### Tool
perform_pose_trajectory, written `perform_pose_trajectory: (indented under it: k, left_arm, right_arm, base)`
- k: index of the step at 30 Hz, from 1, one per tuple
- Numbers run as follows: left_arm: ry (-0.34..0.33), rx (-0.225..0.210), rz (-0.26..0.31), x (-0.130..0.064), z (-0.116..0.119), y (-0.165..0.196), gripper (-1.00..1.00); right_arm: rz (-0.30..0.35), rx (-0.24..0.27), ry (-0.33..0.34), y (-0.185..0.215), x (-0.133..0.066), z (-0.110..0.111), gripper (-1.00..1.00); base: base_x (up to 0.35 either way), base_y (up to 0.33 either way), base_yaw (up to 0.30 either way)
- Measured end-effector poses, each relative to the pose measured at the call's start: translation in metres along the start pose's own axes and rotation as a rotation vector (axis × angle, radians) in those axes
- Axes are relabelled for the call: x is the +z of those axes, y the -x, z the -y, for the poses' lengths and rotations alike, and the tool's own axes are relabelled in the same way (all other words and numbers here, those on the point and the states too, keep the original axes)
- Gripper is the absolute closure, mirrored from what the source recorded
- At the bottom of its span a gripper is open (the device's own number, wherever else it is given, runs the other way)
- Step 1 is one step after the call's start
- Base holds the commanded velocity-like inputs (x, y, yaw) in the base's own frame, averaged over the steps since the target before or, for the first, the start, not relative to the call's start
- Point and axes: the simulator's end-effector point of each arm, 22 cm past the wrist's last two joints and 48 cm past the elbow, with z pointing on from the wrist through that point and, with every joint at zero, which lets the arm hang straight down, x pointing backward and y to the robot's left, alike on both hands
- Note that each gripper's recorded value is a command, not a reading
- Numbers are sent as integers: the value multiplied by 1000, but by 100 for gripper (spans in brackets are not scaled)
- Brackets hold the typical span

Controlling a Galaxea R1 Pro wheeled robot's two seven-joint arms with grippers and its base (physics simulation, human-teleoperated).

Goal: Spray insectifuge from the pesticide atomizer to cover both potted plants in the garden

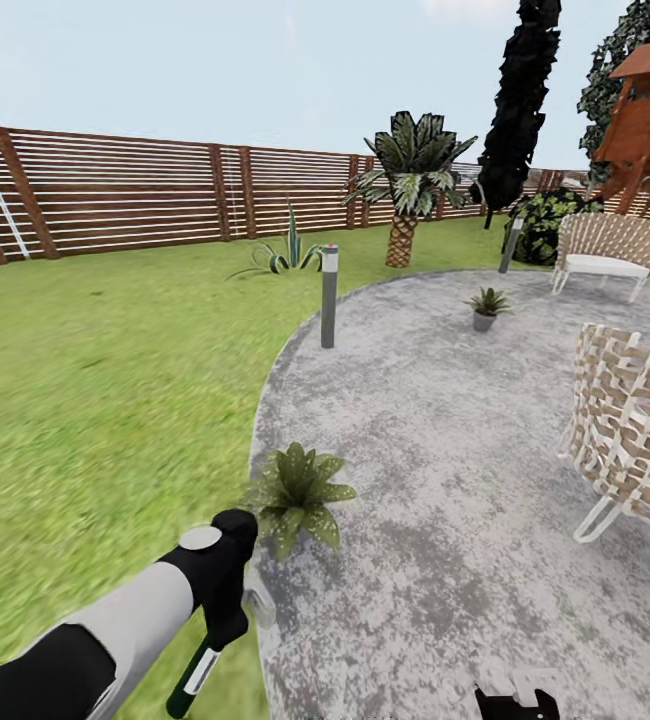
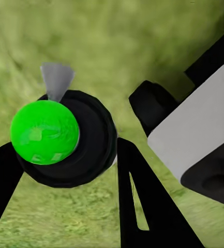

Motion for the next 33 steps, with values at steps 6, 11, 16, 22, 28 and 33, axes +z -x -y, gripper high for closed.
perform_pose_trajectory:
  k: [6, 11, 16, 22, 28, 33]
  left_arm:
    - [40, 50, 74, 35, 26, 14, 100]
    - [-6, 141, 396, 67, 43, 61, 100]
    - [-6, 193, 677, 98, 41, 72, 100]
    - [4, 180, 775, 97, 15, 55, 100]
    - [-25, 226, 790, 88, 31, 67, 100]
    - [-33, 315, 742, 93, 43, 66, 100]
  right_arm:
    - [-2, 6, 6, -1, 0, -5, -100]
    - [7, -64, 52, 6, 2, -16, -100]
    - [86, -384, 316, 64, 7, -80, -100]
    - [179, -581, 584, 126, -11, -164, -100]
    - [180, -676, 639, 127, -17, -181, -100]
    - [177, -739, 690, 125, -22, -200, -100]
  base:
    - [-19, 0, 0]
    - [0, 0, 0]
    - [0, 0, 0]
    - [0, 0, 0]
    - [0, 0, 0]
    - [0, 0, 0]
